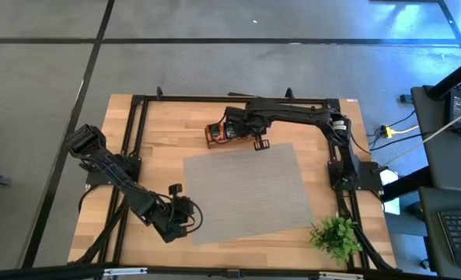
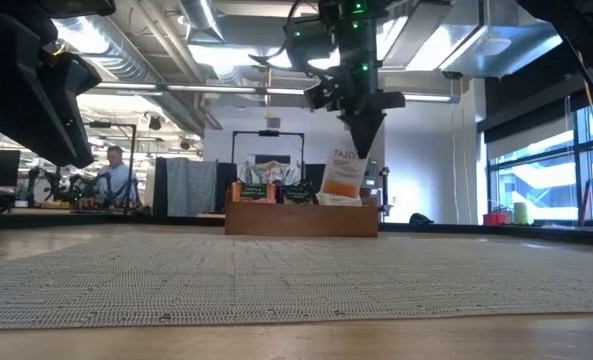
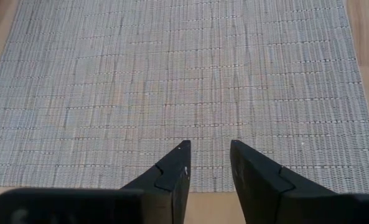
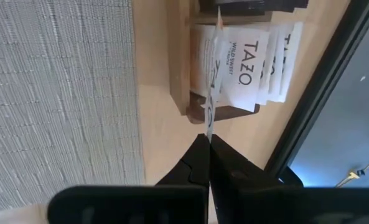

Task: Pick & Place Tea
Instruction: Put the white orange tea bag into the right section of the wooden organizer

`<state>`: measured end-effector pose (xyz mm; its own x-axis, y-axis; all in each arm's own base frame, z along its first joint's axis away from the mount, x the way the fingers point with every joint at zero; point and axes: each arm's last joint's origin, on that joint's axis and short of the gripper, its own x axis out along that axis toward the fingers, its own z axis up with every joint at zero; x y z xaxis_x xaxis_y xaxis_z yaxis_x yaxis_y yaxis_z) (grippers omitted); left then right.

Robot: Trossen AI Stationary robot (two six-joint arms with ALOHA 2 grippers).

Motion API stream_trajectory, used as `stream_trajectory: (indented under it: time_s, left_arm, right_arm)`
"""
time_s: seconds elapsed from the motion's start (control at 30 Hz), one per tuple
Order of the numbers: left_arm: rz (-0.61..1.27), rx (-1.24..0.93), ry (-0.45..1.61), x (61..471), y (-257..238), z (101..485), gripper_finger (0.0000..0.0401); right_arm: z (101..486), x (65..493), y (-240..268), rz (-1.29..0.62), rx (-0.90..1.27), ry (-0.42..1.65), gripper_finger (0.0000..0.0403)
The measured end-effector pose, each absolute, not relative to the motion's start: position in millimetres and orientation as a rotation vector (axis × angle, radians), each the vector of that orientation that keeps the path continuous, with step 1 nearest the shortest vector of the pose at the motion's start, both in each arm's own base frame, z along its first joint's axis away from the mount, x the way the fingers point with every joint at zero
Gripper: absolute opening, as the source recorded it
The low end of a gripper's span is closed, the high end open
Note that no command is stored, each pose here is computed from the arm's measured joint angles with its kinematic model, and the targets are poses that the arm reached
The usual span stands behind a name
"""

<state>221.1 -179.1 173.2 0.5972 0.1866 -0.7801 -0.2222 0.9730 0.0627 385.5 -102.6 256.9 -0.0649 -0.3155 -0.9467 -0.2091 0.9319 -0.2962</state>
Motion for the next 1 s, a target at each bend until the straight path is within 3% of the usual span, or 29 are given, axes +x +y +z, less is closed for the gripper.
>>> stream_trajectory:
  time_s: [0.63,1.0]
  left_arm:
    - [0.250,-0.033,0.885,221.0,-179.0,173.6,0.0110]
    - [0.262,-0.025,0.871,221.3,-178.6,173.9,0.0109]
  right_arm:
    - [232.8,388.0,-107.1,-0.106,-0.433,1.780,0.0004]
    - [229.7,394.3,-111.2,-0.103,-0.424,1.720,0.0005]
